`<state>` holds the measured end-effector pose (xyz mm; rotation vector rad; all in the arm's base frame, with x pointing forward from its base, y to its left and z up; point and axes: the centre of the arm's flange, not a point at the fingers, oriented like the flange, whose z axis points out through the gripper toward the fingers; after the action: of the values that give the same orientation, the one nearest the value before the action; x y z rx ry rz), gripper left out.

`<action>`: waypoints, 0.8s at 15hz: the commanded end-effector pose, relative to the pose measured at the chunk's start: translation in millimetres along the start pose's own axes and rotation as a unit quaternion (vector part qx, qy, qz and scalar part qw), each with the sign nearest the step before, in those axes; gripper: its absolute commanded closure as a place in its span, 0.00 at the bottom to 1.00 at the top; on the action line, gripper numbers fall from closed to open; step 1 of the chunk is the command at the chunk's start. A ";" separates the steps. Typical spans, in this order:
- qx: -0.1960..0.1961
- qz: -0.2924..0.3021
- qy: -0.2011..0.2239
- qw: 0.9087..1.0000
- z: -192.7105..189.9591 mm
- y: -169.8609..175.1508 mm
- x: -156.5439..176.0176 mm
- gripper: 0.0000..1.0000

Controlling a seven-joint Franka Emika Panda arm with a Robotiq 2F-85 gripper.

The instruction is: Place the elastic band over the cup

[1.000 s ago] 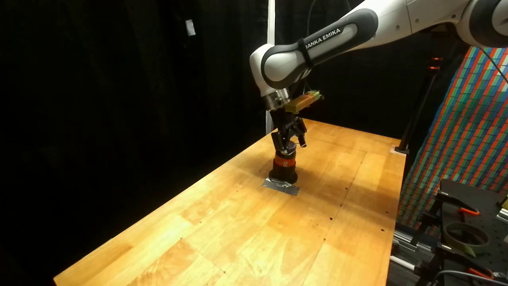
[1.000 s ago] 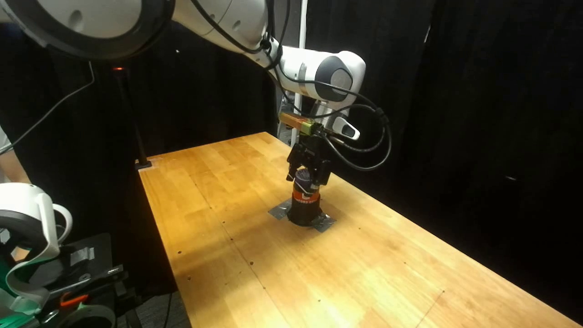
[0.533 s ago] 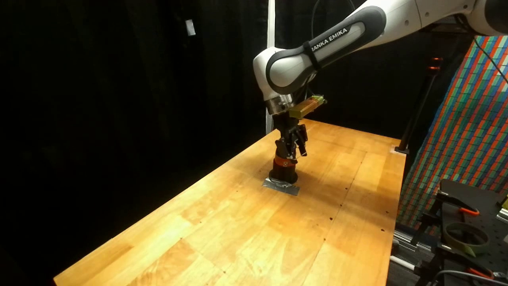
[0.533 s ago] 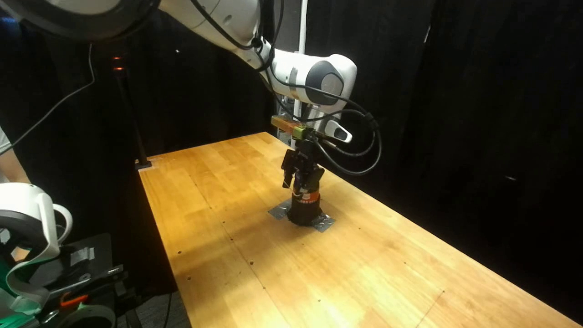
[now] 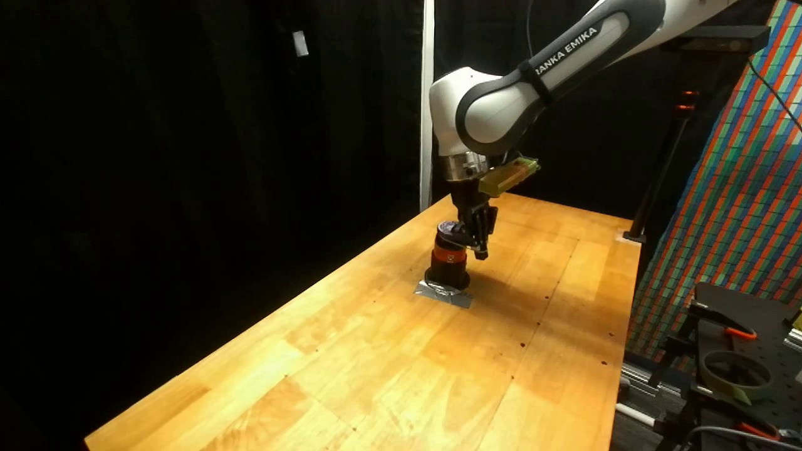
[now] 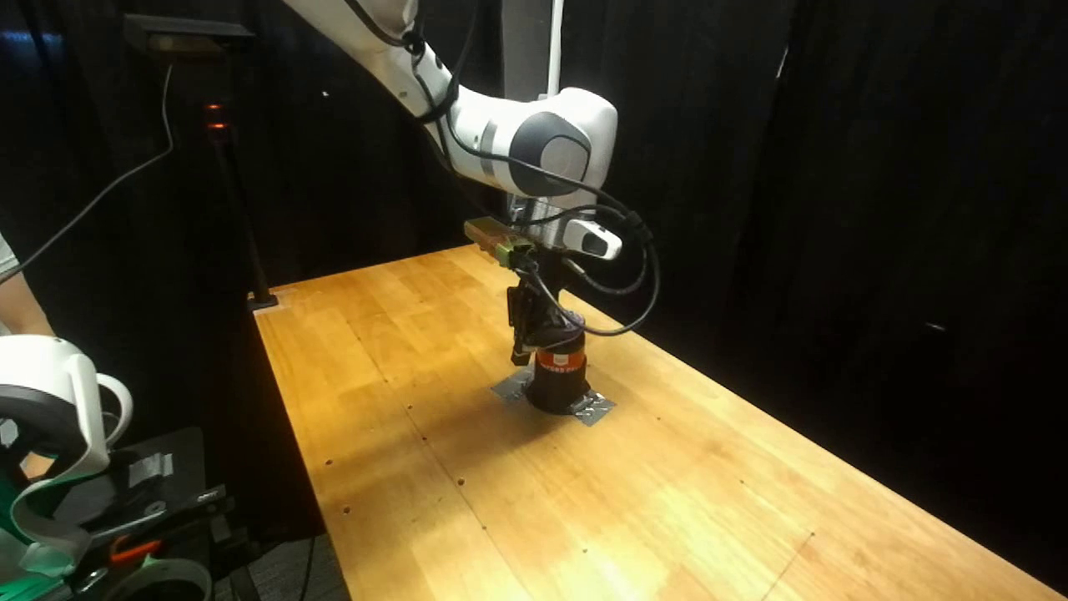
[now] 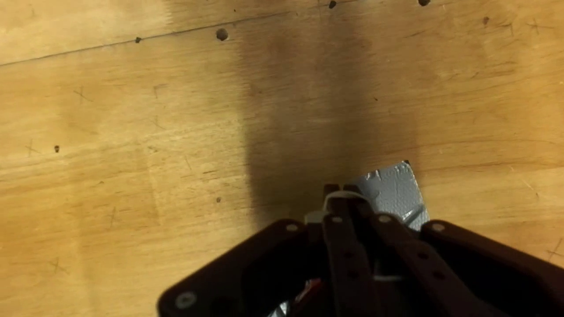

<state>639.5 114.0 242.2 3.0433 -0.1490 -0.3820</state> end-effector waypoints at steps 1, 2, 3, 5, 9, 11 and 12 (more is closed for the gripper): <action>0.007 0.043 0.049 0.998 7.9 9.9 -59.4 0.89; 0.010 0.056 0.064 0.996 8.9 10.7 -64.4 0.88; 0.016 0.071 0.083 0.994 10.9 11.4 -70.2 0.86; 0.025 0.093 0.109 0.989 12.5 14.0 -82.1 0.86; 0.054 0.137 0.160 0.976 14.0 19.6 -104.1 0.88; 0.067 0.158 0.187 0.967 14.0 21.2 -111.0 0.90; 0.072 0.167 0.199 0.963 13.6 21.9 -114.1 0.89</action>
<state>557.4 104.0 250.5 3.0971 -0.5888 0.1565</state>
